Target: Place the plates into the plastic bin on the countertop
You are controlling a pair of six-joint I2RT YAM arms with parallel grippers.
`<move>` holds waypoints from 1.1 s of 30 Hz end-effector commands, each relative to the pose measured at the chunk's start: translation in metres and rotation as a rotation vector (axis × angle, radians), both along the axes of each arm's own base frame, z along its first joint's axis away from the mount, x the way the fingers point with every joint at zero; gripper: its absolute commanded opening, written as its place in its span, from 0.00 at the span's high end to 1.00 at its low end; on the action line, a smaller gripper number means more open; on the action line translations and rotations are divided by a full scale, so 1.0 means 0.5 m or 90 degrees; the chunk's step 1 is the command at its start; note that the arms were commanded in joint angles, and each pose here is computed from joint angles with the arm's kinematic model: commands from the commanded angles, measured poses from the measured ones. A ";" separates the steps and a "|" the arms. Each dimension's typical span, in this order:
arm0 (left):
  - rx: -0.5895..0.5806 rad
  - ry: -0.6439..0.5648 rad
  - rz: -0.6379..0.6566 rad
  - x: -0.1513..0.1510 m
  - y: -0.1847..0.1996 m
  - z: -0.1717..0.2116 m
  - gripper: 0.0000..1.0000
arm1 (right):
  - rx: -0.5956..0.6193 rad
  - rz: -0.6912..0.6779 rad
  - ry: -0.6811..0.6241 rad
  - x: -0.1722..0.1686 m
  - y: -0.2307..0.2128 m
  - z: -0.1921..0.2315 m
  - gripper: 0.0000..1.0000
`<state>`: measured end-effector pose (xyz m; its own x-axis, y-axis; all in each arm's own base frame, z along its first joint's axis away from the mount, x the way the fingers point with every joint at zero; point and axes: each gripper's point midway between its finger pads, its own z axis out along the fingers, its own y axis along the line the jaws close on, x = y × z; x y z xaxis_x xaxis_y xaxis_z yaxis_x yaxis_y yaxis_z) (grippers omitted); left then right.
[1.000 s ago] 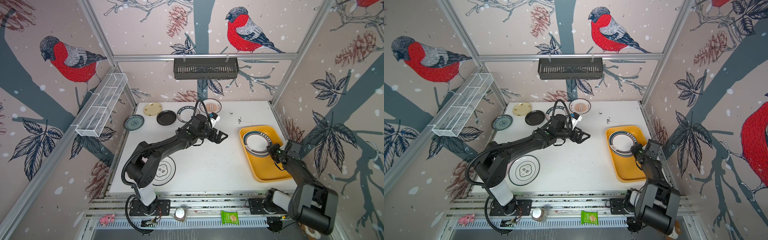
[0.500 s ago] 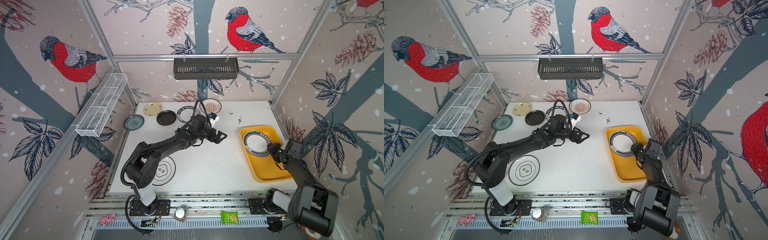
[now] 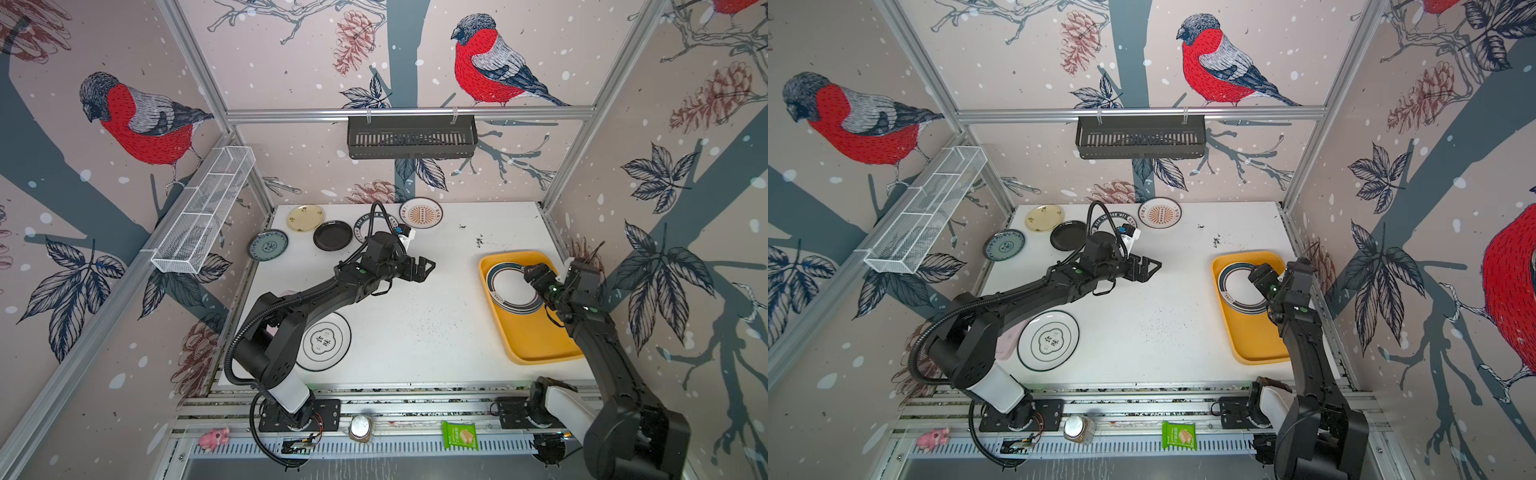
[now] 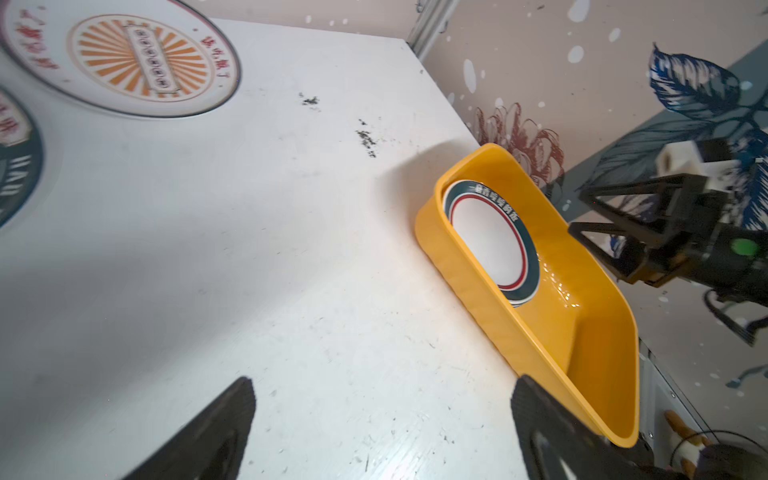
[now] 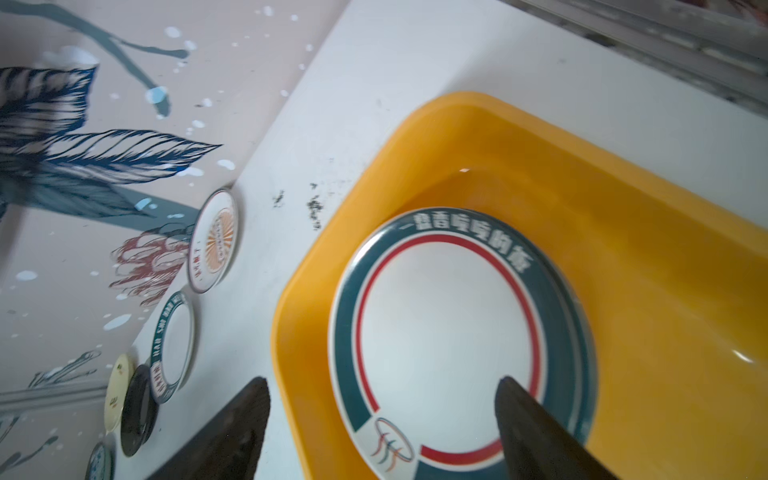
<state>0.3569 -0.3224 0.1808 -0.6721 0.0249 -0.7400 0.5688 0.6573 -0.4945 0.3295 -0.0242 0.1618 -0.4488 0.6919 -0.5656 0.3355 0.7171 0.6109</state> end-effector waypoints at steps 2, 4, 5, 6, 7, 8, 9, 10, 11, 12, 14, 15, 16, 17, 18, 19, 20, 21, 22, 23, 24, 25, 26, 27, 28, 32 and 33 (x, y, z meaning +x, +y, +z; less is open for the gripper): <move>-0.026 -0.002 0.097 0.022 0.060 0.017 0.04 | -0.051 0.053 -0.056 0.034 0.063 0.078 0.08; 0.000 0.004 0.160 0.024 0.099 0.003 0.04 | -0.052 0.097 -0.079 0.047 0.112 0.108 0.05; 0.019 0.011 0.207 0.029 0.127 -0.008 0.04 | -0.055 0.129 -0.092 0.053 0.146 0.126 0.03; 0.038 0.022 0.253 0.031 0.159 -0.022 0.04 | -0.062 0.153 -0.104 0.057 0.177 0.143 0.01; 0.045 0.043 0.303 0.032 0.188 -0.033 0.04 | -0.071 0.177 -0.114 0.060 0.207 0.155 0.00; 0.058 0.060 0.349 0.029 0.221 -0.047 0.04 | -0.079 0.200 -0.124 0.062 0.239 0.168 0.00; 0.072 0.072 0.384 0.025 0.250 -0.059 0.03 | -0.084 0.223 -0.131 0.064 0.270 0.177 0.01; 0.080 0.081 0.408 0.020 0.272 -0.066 0.03 | -0.086 0.243 -0.136 0.064 0.297 0.183 0.00; 0.090 0.098 0.442 0.013 0.299 -0.077 0.04 | -0.086 0.266 -0.143 0.064 0.328 0.189 0.00; 0.095 0.114 0.468 0.004 0.322 -0.086 0.04 | -0.084 0.290 -0.148 0.064 0.359 0.191 0.00; 0.100 0.136 0.511 -0.015 0.359 -0.098 0.03 | -0.070 0.341 -0.156 0.060 0.419 0.186 0.00; 0.106 0.144 0.530 -0.029 0.376 -0.105 0.04 | -0.062 0.368 -0.158 0.057 0.451 0.181 0.01; 0.111 0.150 0.550 -0.040 0.393 -0.111 0.03 | -0.056 0.388 -0.163 0.052 0.476 0.181 0.00; 0.119 0.157 0.568 -0.054 0.412 -0.118 0.04 | -0.055 0.404 -0.146 0.055 0.504 0.157 0.00; 0.128 0.158 0.586 -0.067 0.433 -0.121 0.04 | -0.055 0.414 -0.142 0.055 0.528 0.147 0.00; 0.134 0.157 0.607 -0.077 0.455 -0.121 0.03 | -0.055 0.430 -0.139 0.053 0.551 0.138 0.00; 0.137 0.161 0.628 -0.089 0.480 -0.121 0.04 | -0.056 0.448 -0.138 0.050 0.577 0.130 0.00; 0.133 0.168 0.648 -0.101 0.505 -0.121 0.04 | -0.054 0.465 -0.136 0.047 0.601 0.121 0.00; 0.130 0.174 0.662 -0.112 0.524 -0.123 0.03 | -0.051 0.480 -0.134 0.045 0.621 0.113 0.00; 0.126 0.177 0.680 -0.125 0.545 -0.122 0.03 | -0.046 0.501 -0.128 0.041 0.645 0.101 0.00; 0.123 0.178 0.700 -0.138 0.566 -0.122 0.04 | -0.041 0.518 -0.123 0.038 0.667 0.089 0.00; 0.120 0.177 0.712 -0.148 0.579 -0.117 0.03 | -0.036 0.535 -0.118 0.033 0.687 0.079 0.00; 0.112 0.172 0.719 -0.157 0.589 -0.109 0.04 | -0.034 0.550 -0.112 0.030 0.709 0.066 0.01; 0.110 0.172 0.732 -0.169 0.600 -0.105 0.04 | -0.037 0.555 -0.101 0.030 0.725 0.050 0.00; 0.108 0.169 0.743 -0.179 0.608 -0.100 0.03 | -0.040 0.561 -0.092 0.028 0.741 0.038 0.01; 0.115 0.183 0.789 -0.221 0.646 -0.097 0.04 | -0.036 0.621 -0.074 0.023 0.820 -0.001 0.00; 0.117 0.193 0.798 -0.230 0.653 -0.103 0.03 | -0.034 0.644 -0.075 0.018 0.844 -0.007 0.01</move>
<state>0.2643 -0.0140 0.1441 -0.4509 -0.6325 -0.6298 -0.5038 0.7628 -0.4054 0.3395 0.3713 0.1521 -0.7699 0.0273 -0.6376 -0.4308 0.7149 0.5508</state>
